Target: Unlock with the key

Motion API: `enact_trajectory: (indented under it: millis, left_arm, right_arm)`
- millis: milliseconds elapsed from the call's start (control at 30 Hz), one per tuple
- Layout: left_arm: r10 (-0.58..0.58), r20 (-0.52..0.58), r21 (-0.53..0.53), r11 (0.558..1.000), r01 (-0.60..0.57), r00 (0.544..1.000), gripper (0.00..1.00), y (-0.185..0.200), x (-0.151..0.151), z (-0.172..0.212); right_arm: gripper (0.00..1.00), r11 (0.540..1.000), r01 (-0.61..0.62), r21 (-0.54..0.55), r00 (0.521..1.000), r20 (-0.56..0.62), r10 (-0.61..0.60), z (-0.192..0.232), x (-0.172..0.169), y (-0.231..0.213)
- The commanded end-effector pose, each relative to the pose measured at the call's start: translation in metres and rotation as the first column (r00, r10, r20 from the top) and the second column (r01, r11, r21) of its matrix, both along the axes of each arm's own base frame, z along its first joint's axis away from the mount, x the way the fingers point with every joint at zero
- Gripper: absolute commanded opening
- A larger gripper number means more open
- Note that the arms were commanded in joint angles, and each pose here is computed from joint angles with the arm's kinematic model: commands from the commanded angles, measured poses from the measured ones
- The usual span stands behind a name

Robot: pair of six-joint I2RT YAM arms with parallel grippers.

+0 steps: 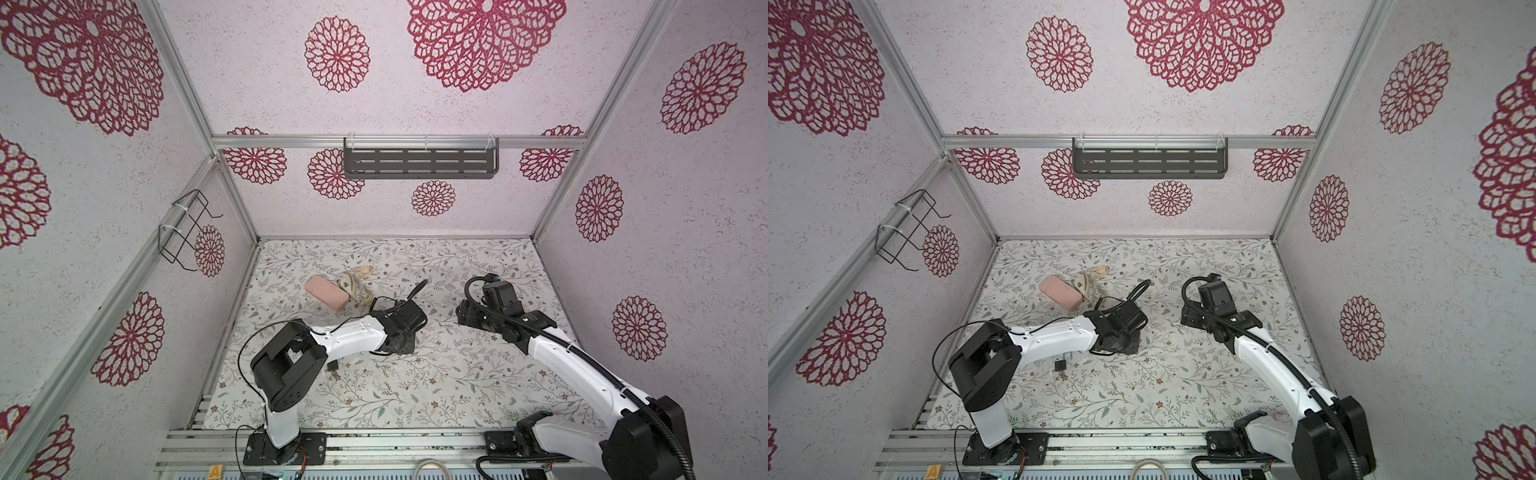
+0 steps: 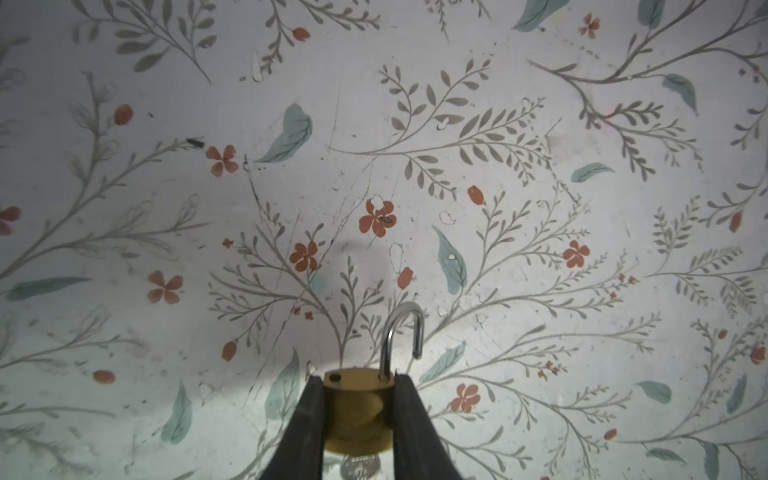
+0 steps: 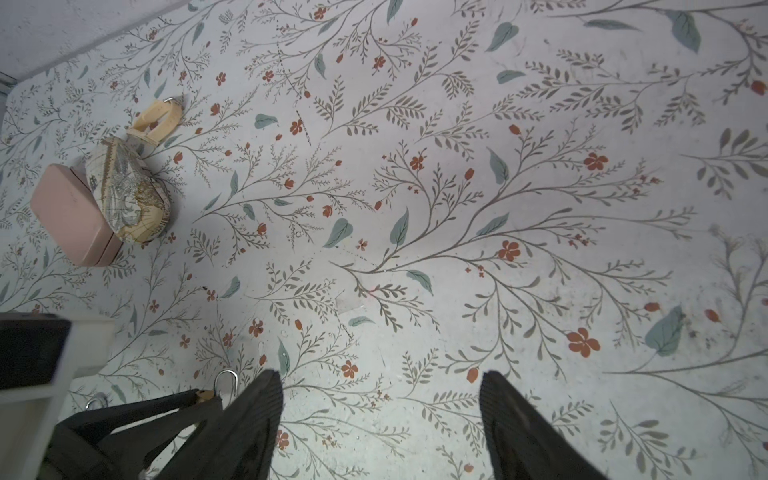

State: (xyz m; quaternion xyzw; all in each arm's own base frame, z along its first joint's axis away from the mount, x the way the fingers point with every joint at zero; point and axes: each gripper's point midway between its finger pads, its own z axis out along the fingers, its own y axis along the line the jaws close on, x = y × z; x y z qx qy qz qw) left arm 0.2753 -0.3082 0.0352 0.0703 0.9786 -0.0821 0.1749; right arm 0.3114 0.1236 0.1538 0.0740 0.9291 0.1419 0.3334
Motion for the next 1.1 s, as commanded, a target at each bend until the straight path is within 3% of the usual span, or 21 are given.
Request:
enact_trajectory:
  millis: [0,200,400,467,567,700,767,867,967,1067]
  left_arm:
    - [0.03,-0.006,0.026,0.999,-0.03,1.0,0.0,-0.001,0.002,-0.005]
    - [0.05,-0.022,0.09,0.995,-0.048,0.998,0.0,0.008,0.001,-0.019]
    - [0.046,0.001,0.076,0.996,-0.046,0.999,0.43,0.006,0.004,-0.008]
    - [0.044,0.025,0.058,0.997,-0.045,0.999,0.52,0.003,0.009,0.003]
    - [0.053,0.084,0.026,0.998,-0.055,0.995,0.67,0.006,0.02,0.032]
    - [0.131,0.259,-0.008,0.991,-0.134,0.957,0.89,0.043,0.051,0.095]
    - [0.207,0.358,-0.014,0.976,-0.217,0.91,0.99,0.08,0.069,0.127]
    - [0.36,0.479,-0.011,0.914,-0.405,0.8,0.98,0.163,0.088,0.163]
    - [0.484,0.587,0.023,0.791,-0.611,0.649,0.98,0.26,0.087,0.185]
    - [0.51,0.692,0.07,0.657,-0.75,0.511,0.98,0.34,0.071,0.193]
  right_arm:
    - [0.78,0.999,0.038,0.031,0.998,0.058,-0.04,0.012,0.008,-0.006]
    - [0.78,0.999,0.04,0.029,0.998,0.056,-0.042,0.01,0.009,-0.008]
    - [0.78,0.999,0.049,0.016,0.996,0.075,-0.05,0.013,0.013,-0.013]
    - [0.78,0.999,0.05,0.007,0.995,0.09,-0.051,0.017,0.017,-0.015]
    - [0.79,0.997,0.07,-0.044,0.989,0.131,-0.063,0.026,0.023,-0.025]
    - [0.86,0.964,0.221,-0.149,0.96,0.209,-0.188,0.036,0.031,-0.069]
    - [0.89,0.927,0.321,-0.192,0.929,0.253,-0.27,0.037,0.032,-0.097]
    - [0.98,0.845,0.465,-0.264,0.869,0.318,-0.378,0.032,0.029,-0.142]
    - [0.99,0.753,0.575,-0.32,0.803,0.398,-0.445,0.026,0.02,-0.181]
    - [0.99,0.719,0.617,-0.321,0.763,0.468,-0.446,0.014,0.016,-0.202]
